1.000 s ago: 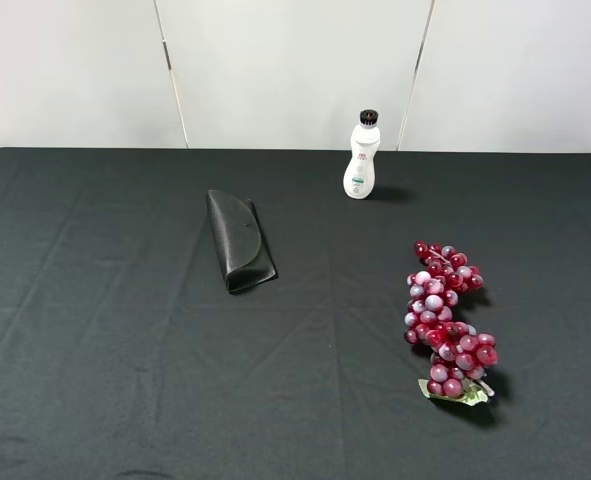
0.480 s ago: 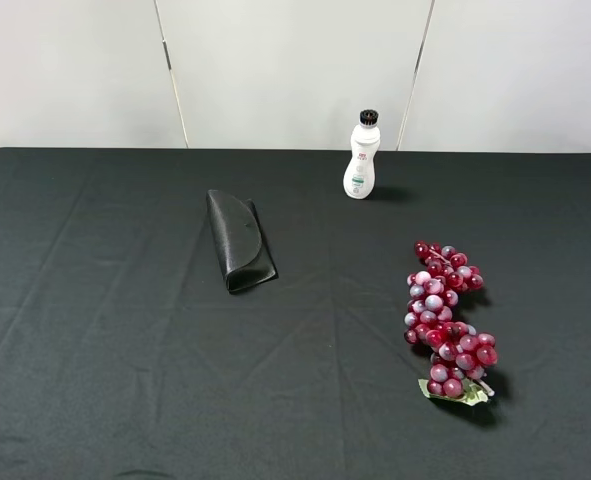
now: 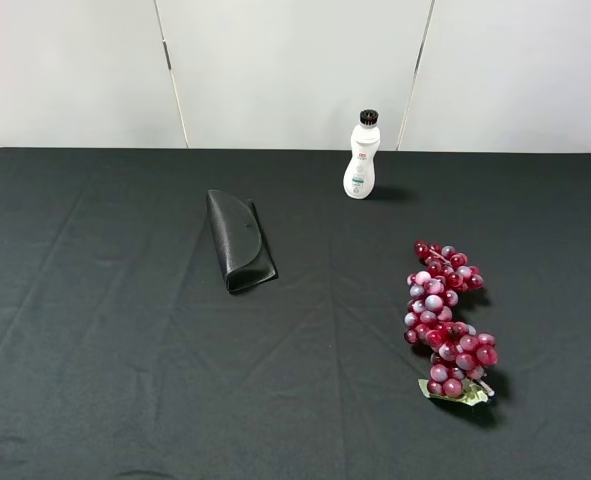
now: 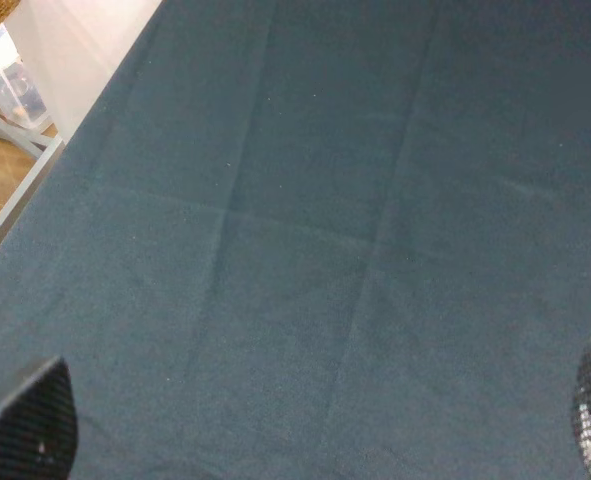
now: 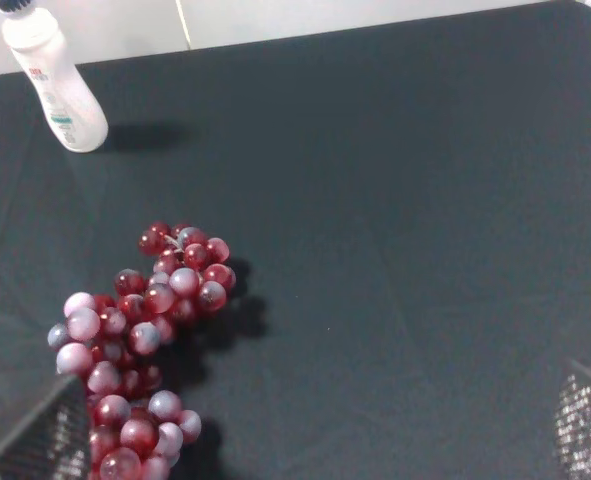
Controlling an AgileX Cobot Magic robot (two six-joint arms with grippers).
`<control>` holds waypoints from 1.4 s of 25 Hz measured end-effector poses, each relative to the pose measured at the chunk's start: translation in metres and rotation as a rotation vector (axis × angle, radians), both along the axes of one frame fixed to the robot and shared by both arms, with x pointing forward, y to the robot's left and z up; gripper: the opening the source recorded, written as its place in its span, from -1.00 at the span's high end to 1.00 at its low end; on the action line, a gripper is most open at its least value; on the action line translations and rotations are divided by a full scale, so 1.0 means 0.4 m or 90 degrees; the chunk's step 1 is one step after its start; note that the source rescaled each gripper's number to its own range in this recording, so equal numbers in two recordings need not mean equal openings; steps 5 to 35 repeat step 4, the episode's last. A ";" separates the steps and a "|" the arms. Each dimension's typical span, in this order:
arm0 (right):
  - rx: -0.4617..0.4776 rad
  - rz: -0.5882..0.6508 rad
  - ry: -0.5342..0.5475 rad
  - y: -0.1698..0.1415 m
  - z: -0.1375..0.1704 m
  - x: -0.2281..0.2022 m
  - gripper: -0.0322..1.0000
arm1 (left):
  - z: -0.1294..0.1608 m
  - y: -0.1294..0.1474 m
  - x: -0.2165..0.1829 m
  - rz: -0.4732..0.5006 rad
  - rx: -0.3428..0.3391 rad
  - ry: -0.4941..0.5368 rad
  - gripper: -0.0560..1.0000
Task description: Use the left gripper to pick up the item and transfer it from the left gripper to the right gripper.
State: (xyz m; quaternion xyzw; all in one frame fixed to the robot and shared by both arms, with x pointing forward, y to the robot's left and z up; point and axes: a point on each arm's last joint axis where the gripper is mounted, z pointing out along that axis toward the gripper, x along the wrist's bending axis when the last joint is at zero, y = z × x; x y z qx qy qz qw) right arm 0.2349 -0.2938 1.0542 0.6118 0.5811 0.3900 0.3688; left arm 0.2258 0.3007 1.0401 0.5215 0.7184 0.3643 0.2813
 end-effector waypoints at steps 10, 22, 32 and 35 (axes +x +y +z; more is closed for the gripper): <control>0.000 0.000 0.000 0.000 0.000 0.000 -1.00 | 0.000 0.000 0.000 0.000 0.000 0.000 -0.96; 0.000 0.000 0.000 0.000 0.000 0.000 -1.00 | 0.000 0.000 0.000 0.000 0.000 0.000 -0.96; 0.000 0.000 0.000 0.000 0.000 0.000 -1.00 | 0.000 0.000 0.000 0.000 0.000 0.000 -0.96; 0.000 0.000 0.000 0.000 0.000 0.000 -1.00 | 0.000 0.000 0.000 0.000 0.000 0.000 -0.96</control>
